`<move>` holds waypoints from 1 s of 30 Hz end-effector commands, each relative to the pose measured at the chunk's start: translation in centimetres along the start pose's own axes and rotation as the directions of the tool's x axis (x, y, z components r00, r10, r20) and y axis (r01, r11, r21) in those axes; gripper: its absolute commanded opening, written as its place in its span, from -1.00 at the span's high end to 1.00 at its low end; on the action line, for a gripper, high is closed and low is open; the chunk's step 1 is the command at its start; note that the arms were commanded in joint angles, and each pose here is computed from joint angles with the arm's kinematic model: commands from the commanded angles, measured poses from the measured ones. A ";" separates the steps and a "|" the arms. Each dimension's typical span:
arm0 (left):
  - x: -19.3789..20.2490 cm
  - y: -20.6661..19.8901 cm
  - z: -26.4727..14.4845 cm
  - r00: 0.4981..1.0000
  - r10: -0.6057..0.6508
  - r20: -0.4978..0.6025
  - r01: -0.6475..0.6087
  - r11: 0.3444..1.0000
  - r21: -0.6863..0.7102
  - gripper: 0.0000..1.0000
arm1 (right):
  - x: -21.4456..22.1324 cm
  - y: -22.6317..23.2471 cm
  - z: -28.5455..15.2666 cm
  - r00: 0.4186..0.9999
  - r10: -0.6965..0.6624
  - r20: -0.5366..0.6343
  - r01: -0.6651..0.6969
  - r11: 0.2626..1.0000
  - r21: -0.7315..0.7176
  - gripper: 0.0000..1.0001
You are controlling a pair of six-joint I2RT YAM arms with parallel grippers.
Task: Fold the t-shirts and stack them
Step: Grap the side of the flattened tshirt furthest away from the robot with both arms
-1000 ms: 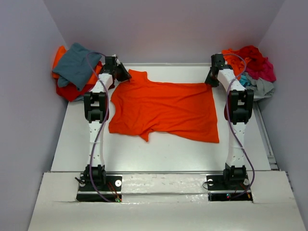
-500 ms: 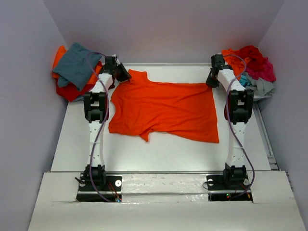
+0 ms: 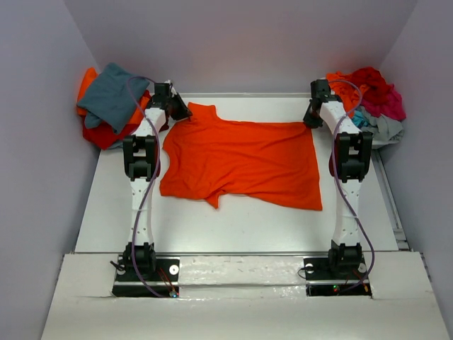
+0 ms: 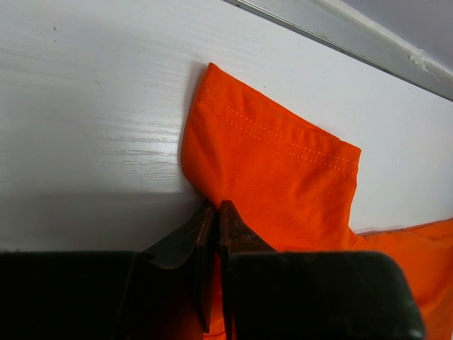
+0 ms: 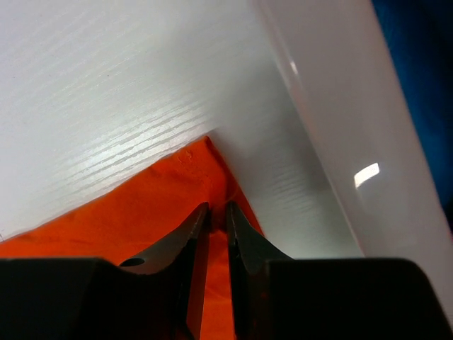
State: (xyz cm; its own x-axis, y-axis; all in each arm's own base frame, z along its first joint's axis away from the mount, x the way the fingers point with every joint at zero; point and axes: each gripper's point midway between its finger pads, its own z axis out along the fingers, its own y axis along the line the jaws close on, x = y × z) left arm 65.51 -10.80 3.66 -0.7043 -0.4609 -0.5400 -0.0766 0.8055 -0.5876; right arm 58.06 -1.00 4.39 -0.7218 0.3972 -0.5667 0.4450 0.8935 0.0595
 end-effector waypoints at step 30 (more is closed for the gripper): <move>-6.3 -4.8 -6.8 0.982 0.139 0.130 -0.142 0.990 0.013 0.89 | -2.0 -1.8 -3.3 0.998 0.050 0.036 -0.051 0.999 0.010 0.86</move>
State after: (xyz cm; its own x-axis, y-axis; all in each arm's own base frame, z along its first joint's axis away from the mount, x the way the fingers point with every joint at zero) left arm 64.62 -9.96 4.20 -0.7191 -0.4064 -0.5637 -0.0681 0.8485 -0.5248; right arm 57.09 -1.15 4.48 -0.7313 0.4059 -0.5481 0.4488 0.8915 0.0613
